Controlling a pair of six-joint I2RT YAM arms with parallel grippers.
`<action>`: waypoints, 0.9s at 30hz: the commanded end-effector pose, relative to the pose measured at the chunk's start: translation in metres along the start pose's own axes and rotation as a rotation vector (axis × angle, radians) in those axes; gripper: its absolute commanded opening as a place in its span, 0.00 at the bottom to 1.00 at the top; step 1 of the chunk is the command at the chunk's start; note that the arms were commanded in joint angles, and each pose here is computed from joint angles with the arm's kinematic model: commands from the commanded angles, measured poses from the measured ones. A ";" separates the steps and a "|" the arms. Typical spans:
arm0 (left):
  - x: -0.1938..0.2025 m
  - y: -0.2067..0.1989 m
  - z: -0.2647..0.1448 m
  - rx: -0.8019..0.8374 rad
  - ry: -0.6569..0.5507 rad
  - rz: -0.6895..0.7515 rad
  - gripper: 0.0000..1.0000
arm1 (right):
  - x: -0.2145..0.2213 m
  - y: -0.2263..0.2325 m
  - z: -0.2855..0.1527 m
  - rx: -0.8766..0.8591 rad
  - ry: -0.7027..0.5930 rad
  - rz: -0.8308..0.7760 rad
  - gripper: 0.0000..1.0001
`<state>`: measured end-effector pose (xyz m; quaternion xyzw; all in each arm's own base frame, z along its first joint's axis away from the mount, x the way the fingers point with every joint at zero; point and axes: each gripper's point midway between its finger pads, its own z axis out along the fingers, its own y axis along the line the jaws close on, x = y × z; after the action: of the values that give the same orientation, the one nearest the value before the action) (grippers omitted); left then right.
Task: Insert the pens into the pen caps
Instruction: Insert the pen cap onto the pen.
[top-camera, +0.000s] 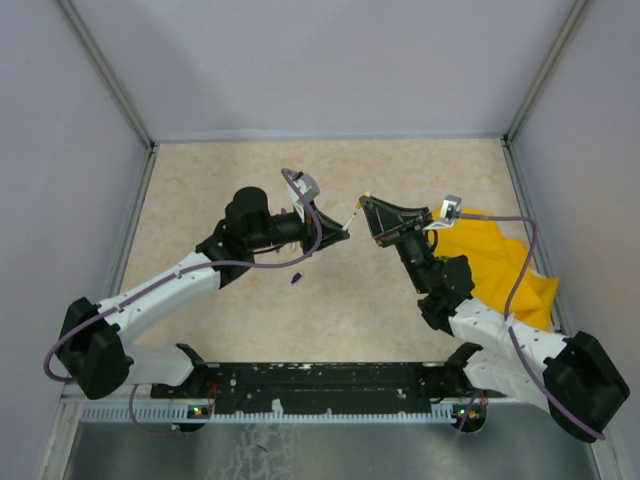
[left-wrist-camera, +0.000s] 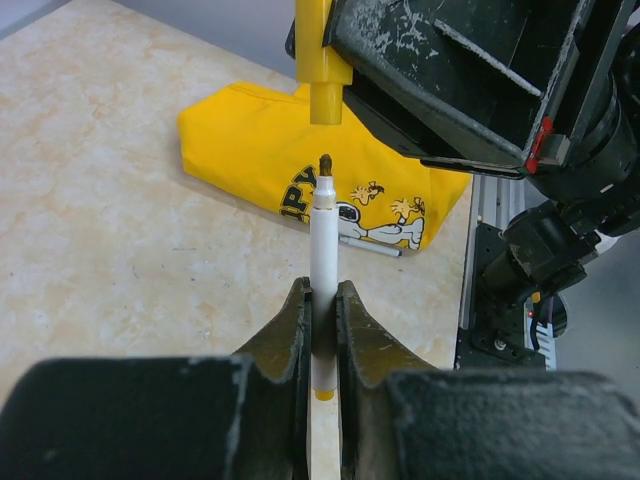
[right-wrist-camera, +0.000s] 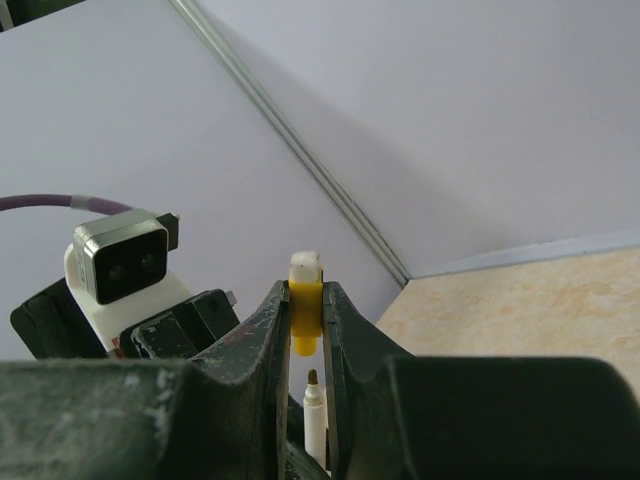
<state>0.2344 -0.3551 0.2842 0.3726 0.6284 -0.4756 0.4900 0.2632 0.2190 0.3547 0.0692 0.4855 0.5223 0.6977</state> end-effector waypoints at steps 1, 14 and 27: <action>-0.006 -0.007 0.001 0.030 -0.027 0.016 0.00 | -0.010 0.010 0.002 -0.041 -0.044 0.009 0.00; -0.008 -0.007 -0.001 0.021 -0.035 0.020 0.00 | -0.004 0.007 -0.002 -0.041 -0.021 0.012 0.00; -0.007 -0.006 -0.001 0.020 -0.039 0.017 0.00 | 0.001 0.006 -0.004 -0.041 -0.002 0.013 0.00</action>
<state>0.2343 -0.3549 0.2814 0.3722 0.6289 -0.4754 0.4898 0.2615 0.2249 0.3427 0.0583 0.4978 0.5270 0.6864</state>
